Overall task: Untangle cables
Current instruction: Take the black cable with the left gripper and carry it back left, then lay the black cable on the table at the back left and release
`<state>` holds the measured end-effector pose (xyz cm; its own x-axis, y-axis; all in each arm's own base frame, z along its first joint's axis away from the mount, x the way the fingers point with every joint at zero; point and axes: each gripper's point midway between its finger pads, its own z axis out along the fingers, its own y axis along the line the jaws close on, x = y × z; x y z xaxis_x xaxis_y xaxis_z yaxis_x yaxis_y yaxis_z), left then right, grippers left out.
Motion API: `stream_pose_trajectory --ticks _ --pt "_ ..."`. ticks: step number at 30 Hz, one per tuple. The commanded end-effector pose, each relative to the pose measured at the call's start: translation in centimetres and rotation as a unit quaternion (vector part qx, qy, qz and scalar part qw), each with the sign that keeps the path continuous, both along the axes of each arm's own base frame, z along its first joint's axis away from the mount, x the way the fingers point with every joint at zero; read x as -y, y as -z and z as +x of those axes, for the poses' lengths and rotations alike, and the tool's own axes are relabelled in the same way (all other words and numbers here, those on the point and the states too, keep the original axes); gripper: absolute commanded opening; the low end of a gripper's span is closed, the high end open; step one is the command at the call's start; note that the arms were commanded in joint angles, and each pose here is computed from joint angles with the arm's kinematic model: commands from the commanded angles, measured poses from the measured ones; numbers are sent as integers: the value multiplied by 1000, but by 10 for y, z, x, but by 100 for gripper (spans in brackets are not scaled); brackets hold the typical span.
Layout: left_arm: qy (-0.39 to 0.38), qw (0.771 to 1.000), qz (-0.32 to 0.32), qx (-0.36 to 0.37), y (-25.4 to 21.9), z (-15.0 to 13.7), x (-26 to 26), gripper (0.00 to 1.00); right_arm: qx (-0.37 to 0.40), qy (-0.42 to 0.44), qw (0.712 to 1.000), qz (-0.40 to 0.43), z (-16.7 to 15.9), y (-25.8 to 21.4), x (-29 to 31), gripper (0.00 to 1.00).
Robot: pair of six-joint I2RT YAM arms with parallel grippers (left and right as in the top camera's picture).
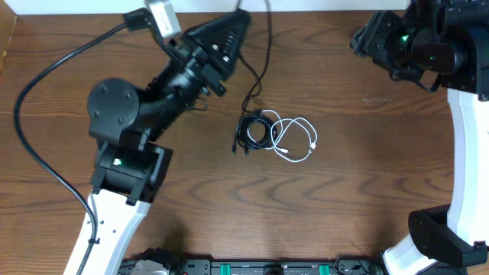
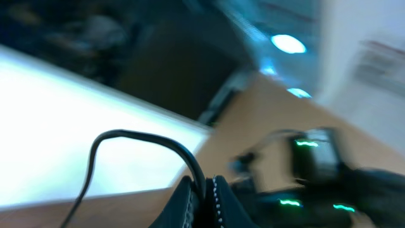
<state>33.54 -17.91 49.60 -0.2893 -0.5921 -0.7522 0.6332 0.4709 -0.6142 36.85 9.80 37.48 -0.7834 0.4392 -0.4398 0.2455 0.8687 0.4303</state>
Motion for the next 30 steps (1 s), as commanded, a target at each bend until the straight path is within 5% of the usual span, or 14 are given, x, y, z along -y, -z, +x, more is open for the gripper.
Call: stream_pose_trajectory --ticks 1,10,16,30 --pt "-94 995 35 4 6 24 -37 8 11 -23 999 -19 -6 -5 3 58" --pt "-227 968 64 -82 54 67 -142 8 5 -23 1000 -20 -8 -3 3 58" --pt "-250 947 124 -156 107 78 -175 8 8 -23 1000 -19 -7 -4 3 58" --pt "-81 980 140 -112 110 81 -68 7 9 -48 999 -19 -7 -3 -9 57"
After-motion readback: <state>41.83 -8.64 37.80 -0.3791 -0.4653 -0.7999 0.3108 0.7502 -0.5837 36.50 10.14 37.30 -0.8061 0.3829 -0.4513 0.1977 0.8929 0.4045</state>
